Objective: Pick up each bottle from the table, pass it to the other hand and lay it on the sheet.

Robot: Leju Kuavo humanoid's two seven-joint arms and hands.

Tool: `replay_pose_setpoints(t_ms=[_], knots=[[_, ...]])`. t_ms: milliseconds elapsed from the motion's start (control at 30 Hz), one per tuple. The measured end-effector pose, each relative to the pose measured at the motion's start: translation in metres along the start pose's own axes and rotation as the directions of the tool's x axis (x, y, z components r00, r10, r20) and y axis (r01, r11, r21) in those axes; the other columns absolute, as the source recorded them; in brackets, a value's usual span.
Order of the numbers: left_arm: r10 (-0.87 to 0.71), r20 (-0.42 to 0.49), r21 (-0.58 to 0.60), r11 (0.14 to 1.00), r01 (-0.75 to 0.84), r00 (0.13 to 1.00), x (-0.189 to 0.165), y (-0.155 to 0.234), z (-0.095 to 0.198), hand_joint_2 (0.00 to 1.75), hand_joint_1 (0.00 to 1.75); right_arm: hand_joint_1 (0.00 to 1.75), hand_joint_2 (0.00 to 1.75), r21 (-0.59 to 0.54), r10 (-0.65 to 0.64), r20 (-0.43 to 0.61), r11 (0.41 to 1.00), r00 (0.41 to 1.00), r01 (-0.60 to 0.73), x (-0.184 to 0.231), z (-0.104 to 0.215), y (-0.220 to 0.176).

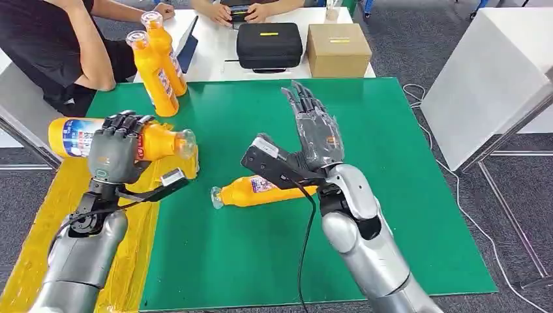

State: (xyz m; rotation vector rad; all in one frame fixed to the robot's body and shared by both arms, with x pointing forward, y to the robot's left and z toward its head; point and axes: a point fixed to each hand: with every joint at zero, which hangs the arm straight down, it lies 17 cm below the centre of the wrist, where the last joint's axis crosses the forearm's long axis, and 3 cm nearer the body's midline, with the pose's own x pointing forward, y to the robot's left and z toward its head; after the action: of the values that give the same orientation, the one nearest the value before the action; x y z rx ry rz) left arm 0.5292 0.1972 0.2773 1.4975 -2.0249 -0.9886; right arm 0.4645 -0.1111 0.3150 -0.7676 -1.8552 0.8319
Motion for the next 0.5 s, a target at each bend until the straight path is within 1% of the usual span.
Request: replay_pose_setpoints(t_ms=[33,167,300,500], knots=[[-0.002,-0.003,-0.016,1.0,0.002,1.0,0.001,-0.006,0.005,1.75,1.75,0.0,0.0,-0.001,0.0,0.0,1.0,1.0,0.0,0.0,0.001,-0.001],[-0.018,-0.066,-0.097,0.995,0.011,0.998,-0.007,-0.032,0.031,1.75,1.75,0.0,0.0,0.006,0.001,0.023,1.0,1.0,-0.002,0.002,0.003,0.0],[-0.066,-0.106,-0.167,0.985,0.048,0.992,-0.025,-0.051,0.06,1.75,1.75,0.0,0.0,0.024,-0.003,0.058,1.0,0.998,0.002,0.01,0.0,0.001],[-0.115,-0.118,-0.235,0.968,0.085,0.986,-0.046,-0.065,0.091,1.75,1.75,0.0,0.0,0.034,-0.008,0.104,0.999,0.995,0.004,0.027,-0.008,0.0]])
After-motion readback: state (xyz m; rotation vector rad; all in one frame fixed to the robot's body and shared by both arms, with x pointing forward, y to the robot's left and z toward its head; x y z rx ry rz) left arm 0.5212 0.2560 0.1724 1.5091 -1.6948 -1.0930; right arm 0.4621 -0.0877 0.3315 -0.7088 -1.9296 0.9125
